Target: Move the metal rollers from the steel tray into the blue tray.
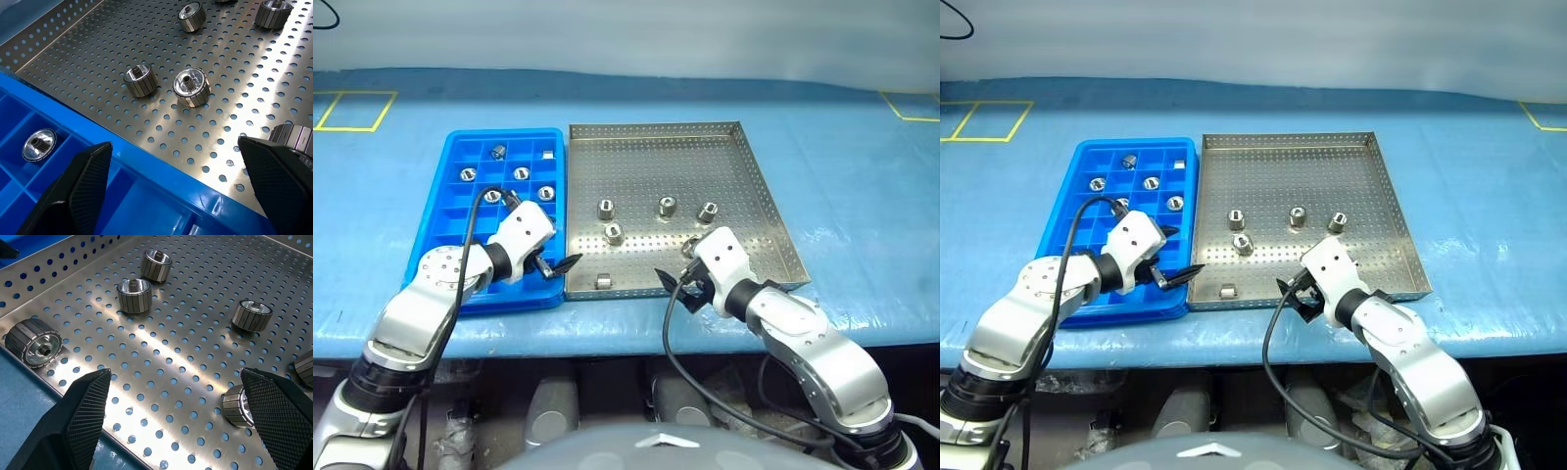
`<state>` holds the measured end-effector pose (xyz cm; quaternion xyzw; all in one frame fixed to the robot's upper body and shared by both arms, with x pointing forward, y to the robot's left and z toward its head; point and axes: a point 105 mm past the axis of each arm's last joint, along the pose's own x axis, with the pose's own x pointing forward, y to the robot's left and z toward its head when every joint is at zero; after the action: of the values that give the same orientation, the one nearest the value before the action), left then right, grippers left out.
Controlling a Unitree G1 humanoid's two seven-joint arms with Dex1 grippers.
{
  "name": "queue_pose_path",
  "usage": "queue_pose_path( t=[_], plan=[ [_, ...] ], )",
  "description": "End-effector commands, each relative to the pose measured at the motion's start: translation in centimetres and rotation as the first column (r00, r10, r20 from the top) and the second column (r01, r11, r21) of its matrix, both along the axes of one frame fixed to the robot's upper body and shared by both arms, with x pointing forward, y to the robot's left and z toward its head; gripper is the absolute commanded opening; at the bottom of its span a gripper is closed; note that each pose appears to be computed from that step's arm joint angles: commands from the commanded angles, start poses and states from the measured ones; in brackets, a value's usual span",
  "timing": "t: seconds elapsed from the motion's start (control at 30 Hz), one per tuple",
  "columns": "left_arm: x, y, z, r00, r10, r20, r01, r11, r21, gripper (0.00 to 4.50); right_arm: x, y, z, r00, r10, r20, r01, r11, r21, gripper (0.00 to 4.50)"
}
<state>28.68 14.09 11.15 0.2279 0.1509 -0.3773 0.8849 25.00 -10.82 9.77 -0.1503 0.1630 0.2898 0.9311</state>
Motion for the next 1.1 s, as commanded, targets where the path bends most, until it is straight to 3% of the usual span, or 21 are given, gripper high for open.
queue_pose_path(
  t=[0.03,0.23,0.37,0.57,0.9,1.1],
  plan=[
    [0.2,-0.1,1.0,0.999,-0.011,0.046,0.011,1.0,-0.004,4.49,0.1,0.3,0.8,0.999,0.008,0.041,-0.008,1.0,0.014,4.47],
    [0.3,0.0,1.0,0.999,-0.015,0.05,0.015,1.0,-0.003,4.49,0.1,0.3,0.7,0.999,0.007,0.04,-0.008,1.0,0.016,4.47],
    [1.0,-0.5,2.4,0.995,-0.053,0.082,0.056,0.998,-0.035,4.49,0.2,0.4,0.8,0.999,0.008,0.044,-0.009,1.0,0.019,4.47],
    [4.3,-1.9,4.2,0.985,-0.153,0.081,0.152,0.988,0.014,4.49,0.6,0.8,0.9,0.998,0.018,0.054,-0.02,0.999,0.025,4.47],
    [11.8,-4.7,2.6,0.984,-0.17,-0.059,0.175,0.98,0.098,4.49,0.3,0.9,0.8,0.998,-0.015,0.068,0.012,0.999,0.046,4.47],
    [13.0,-6.1,0.5,0.973,-0.193,-0.127,0.212,0.965,0.158,4.49,0.0,0.8,0.7,0.997,-0.042,0.069,0.038,0.998,0.056,4.47]
  ],
)
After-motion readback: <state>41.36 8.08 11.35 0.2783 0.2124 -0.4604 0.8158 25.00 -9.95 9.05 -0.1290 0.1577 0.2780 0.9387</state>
